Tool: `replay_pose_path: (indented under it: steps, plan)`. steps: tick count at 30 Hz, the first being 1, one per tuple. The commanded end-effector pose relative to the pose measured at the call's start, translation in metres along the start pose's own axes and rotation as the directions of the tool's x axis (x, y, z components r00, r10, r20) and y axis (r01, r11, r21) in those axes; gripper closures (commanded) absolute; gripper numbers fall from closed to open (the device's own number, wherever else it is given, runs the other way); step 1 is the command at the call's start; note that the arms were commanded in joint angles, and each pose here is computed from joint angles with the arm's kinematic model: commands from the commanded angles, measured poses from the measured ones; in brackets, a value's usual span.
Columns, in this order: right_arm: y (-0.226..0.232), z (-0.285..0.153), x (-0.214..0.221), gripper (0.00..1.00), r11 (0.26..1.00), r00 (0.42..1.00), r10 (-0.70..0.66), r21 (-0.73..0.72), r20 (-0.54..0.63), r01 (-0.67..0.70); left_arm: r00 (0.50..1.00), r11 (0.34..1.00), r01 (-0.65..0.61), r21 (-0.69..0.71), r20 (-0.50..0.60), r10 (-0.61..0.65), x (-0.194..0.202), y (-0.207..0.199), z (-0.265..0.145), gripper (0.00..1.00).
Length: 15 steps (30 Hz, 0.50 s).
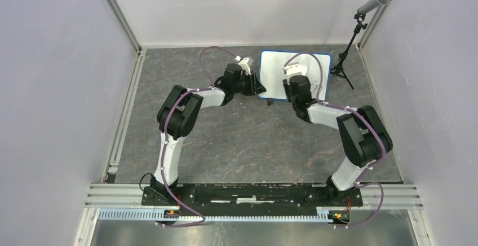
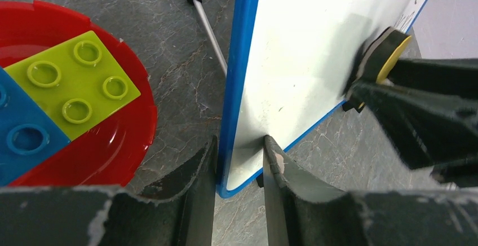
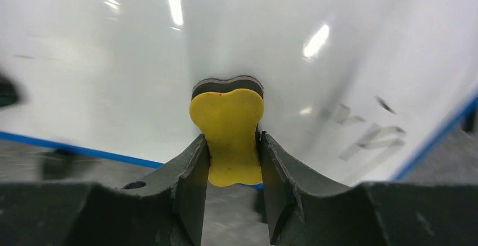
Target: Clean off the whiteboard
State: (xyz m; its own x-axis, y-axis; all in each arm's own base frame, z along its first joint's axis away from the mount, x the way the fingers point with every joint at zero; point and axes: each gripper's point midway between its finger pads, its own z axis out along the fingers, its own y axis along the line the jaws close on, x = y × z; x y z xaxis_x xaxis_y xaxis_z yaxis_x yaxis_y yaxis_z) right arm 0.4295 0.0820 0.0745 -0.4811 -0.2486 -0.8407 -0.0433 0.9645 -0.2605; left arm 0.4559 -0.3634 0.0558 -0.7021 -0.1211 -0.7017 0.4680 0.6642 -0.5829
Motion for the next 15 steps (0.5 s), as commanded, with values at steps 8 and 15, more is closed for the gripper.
replay_pose_path:
  steps: [8,15]
  plan:
    - [0.005,0.025,-0.036,0.57,0.989,0.986,0.144,-0.054,0.088,-0.139,0.996,0.985,0.077,-0.154,-0.035,-0.084,0.016,0.044,0.003,0.98]
    - [-0.059,0.020,-0.003,0.56,0.980,0.982,0.173,0.091,0.072,-0.179,0.995,0.983,0.089,-0.159,-0.034,-0.096,0.015,0.047,0.003,0.98]
